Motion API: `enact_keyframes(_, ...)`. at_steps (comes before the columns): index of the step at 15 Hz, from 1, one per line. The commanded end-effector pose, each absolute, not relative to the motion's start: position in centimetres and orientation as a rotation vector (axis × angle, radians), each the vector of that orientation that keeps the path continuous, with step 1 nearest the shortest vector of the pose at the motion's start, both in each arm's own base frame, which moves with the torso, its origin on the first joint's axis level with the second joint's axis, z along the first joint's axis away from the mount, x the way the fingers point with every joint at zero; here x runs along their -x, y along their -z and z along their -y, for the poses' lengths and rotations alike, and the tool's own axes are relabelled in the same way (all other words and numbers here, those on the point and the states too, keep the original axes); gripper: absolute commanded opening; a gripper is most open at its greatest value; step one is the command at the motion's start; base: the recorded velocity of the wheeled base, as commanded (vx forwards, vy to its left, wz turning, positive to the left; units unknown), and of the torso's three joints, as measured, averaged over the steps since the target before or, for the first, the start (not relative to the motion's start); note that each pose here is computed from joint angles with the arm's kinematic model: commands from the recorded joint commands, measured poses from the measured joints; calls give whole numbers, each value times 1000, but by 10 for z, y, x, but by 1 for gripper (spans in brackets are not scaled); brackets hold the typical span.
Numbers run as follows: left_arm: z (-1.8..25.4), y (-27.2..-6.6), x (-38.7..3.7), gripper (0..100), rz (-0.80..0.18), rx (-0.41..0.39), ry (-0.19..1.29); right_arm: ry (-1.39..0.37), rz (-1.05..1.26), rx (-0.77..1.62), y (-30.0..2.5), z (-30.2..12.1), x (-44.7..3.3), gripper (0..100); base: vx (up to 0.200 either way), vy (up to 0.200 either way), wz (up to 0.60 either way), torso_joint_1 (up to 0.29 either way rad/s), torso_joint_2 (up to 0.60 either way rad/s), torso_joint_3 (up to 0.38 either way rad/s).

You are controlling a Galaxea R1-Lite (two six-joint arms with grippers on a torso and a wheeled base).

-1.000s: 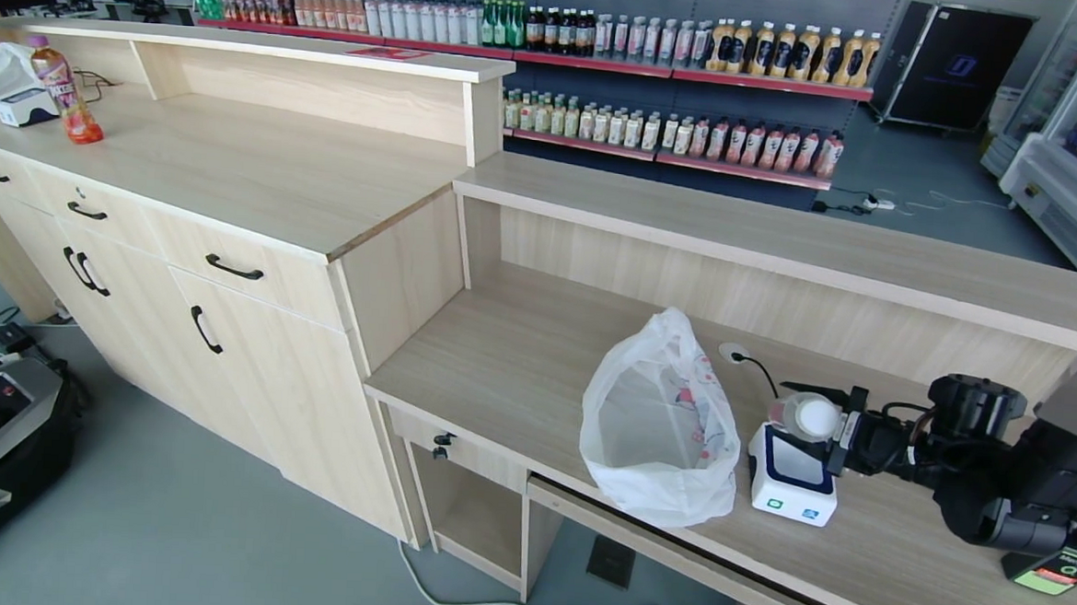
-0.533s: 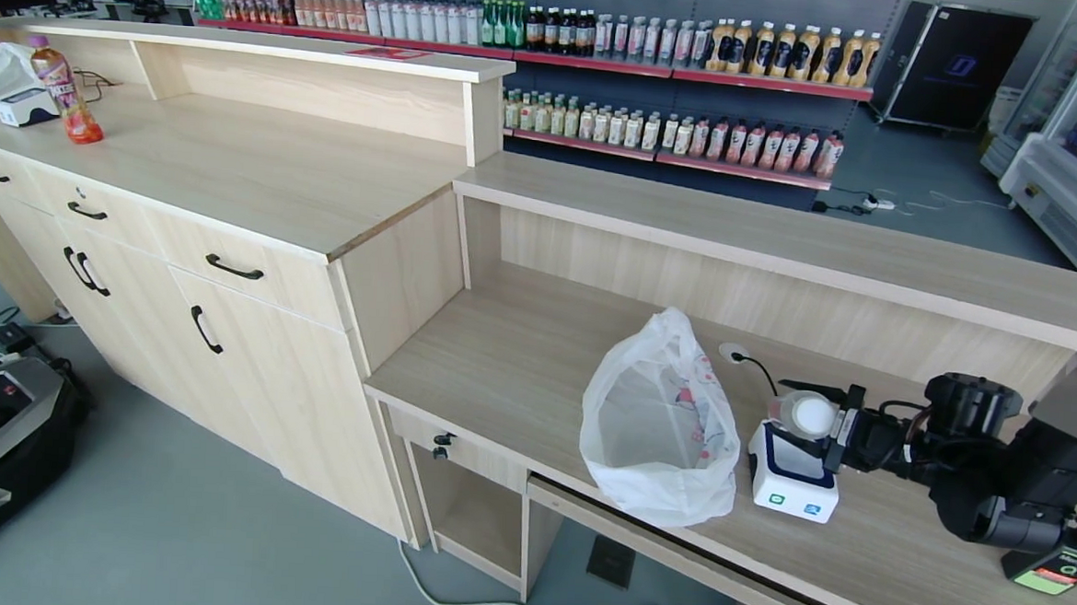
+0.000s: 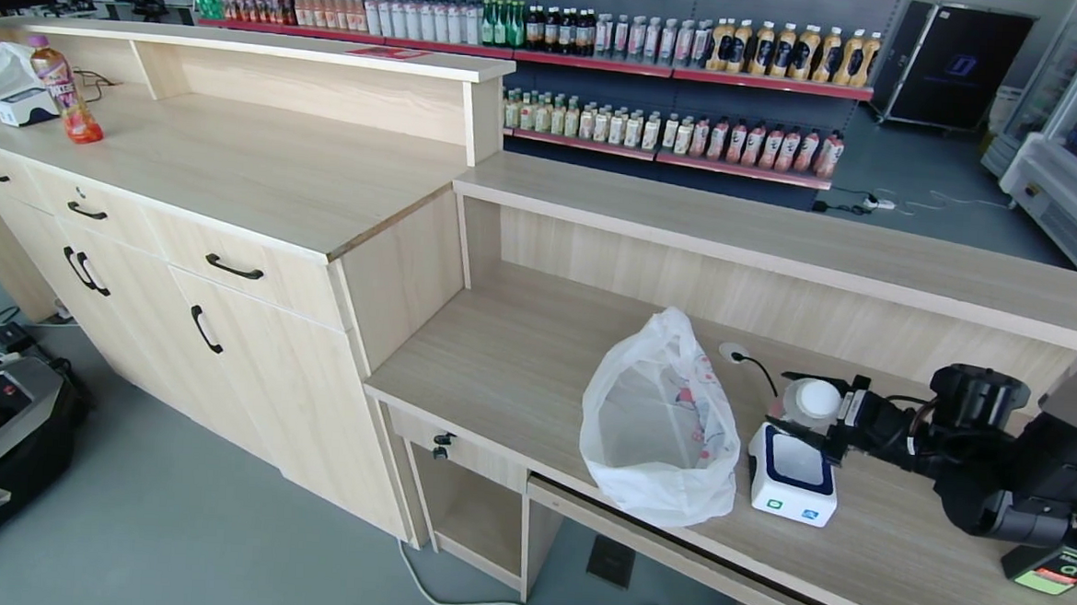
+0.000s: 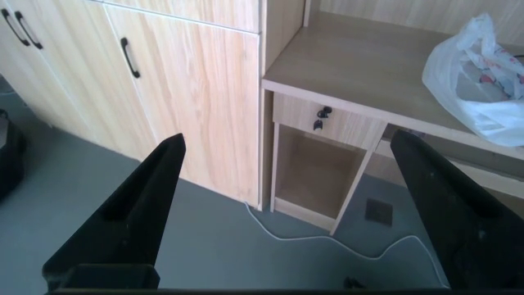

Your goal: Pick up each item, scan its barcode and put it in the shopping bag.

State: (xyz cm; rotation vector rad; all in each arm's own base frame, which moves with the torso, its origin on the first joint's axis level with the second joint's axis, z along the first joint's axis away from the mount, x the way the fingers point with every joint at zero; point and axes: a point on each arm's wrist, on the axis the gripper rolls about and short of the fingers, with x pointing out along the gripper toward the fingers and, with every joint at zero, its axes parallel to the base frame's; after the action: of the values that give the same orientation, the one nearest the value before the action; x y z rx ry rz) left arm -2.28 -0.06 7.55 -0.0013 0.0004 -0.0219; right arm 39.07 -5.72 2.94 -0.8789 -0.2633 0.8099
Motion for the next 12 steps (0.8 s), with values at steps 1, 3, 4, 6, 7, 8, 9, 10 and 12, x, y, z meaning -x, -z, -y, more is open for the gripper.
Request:
enact_keyframes(1,1,-76,23,100,-2,2,21,-784,292,874,-54,57,-389,0,0,0,0,0,0,0)
enact_keyframes(3,1,-76,23,100,-2,2,21,-731,282,773,-95,56,-380,0,0,0,0,0,0,0)
enact_keyframes(4,1,-76,23,100,-2,2,21,-670,260,687,-120,56,-371,0,0,0,0,0,0,0)
enact_keyframes(6,1,-76,23,100,-2,2,21,-495,194,526,-149,62,-354,0,0,0,0,0,0,0)
enact_keyframes(7,1,-76,23,100,-2,2,21,-460,182,505,-153,63,-351,0,0,0,0,0,0,0)
enact_keyframes(8,1,-76,23,100,-2,2,21,-295,132,465,-166,69,-336,0,0,0,0,0,0,0)
enact_keyframes(9,1,-76,23,100,-2,2,21,-197,84,456,-166,76,-324,0,0,0,0,0,0,0)
enact_keyframes(10,1,-76,23,100,-2,2,21,-134,44,447,-163,79,-310,0,0,0,0,0,0,0)
enact_keyframes(12,1,-75,23,100,0,2,21,-73,15,446,-163,80,-294,0,0,0,0,0,0,0)
